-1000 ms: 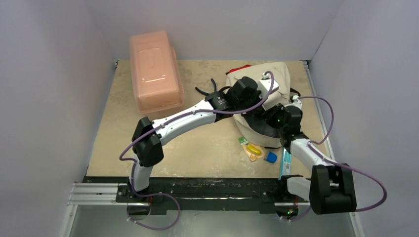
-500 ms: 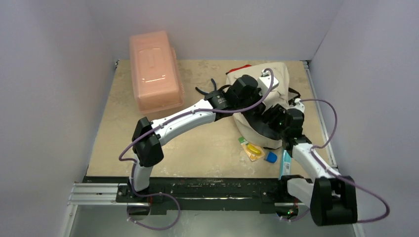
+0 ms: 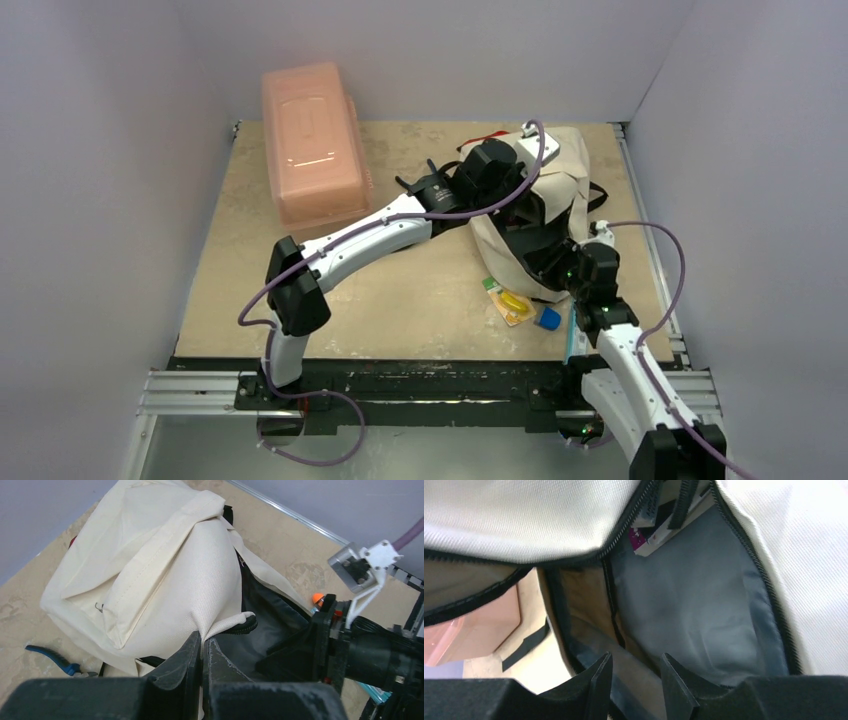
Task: Pack the student bag
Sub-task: Place the book in the student bag.
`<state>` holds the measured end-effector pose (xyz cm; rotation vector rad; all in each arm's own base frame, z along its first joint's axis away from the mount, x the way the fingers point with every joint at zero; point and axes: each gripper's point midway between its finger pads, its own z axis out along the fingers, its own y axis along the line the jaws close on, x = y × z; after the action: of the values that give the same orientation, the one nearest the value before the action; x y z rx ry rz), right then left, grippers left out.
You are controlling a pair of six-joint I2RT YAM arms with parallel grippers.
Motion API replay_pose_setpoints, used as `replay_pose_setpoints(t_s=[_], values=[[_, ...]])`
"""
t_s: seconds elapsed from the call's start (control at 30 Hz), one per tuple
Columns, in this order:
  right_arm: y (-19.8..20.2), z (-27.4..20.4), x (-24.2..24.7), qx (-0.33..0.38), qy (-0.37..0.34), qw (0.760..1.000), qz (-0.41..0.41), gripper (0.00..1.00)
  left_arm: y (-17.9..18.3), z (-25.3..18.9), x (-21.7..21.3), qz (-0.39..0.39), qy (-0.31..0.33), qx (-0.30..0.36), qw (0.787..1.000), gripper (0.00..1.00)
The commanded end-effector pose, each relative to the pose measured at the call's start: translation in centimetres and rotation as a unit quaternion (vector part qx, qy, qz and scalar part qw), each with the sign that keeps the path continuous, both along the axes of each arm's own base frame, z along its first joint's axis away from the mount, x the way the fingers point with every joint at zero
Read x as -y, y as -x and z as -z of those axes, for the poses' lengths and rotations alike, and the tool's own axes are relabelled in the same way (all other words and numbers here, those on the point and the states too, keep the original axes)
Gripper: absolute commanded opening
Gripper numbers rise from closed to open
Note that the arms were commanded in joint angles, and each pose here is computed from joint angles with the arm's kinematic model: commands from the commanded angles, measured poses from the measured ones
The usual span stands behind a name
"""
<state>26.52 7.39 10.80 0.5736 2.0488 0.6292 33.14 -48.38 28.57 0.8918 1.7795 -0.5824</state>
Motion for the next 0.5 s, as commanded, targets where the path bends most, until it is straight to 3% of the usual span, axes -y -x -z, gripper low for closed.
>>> replay_pose_setpoints(t_s=[0.0,0.1,0.17,0.47], values=[[-4.7,-2.4,0.6,0.058,0.018,0.998,0.023,0.36,1.3,-5.7,1.0,0.028,0.086,0.011,0.996,0.0],[-8.3,-1.9,0.3,0.049,0.009,0.998,0.029,0.09,2.1,-5.0,0.9,0.038,0.085,-0.004,0.996,0.0],[-10.1,-1.3,0.4,0.047,0.003,0.998,0.04,0.01,2.3,-4.4,0.7,0.037,0.08,-0.012,0.996,0.0],[-16.6,-4.0,2.7,0.118,0.007,0.985,0.127,0.0,2.7,-1.6,0.9,0.036,0.067,-0.041,0.996,0.0]])
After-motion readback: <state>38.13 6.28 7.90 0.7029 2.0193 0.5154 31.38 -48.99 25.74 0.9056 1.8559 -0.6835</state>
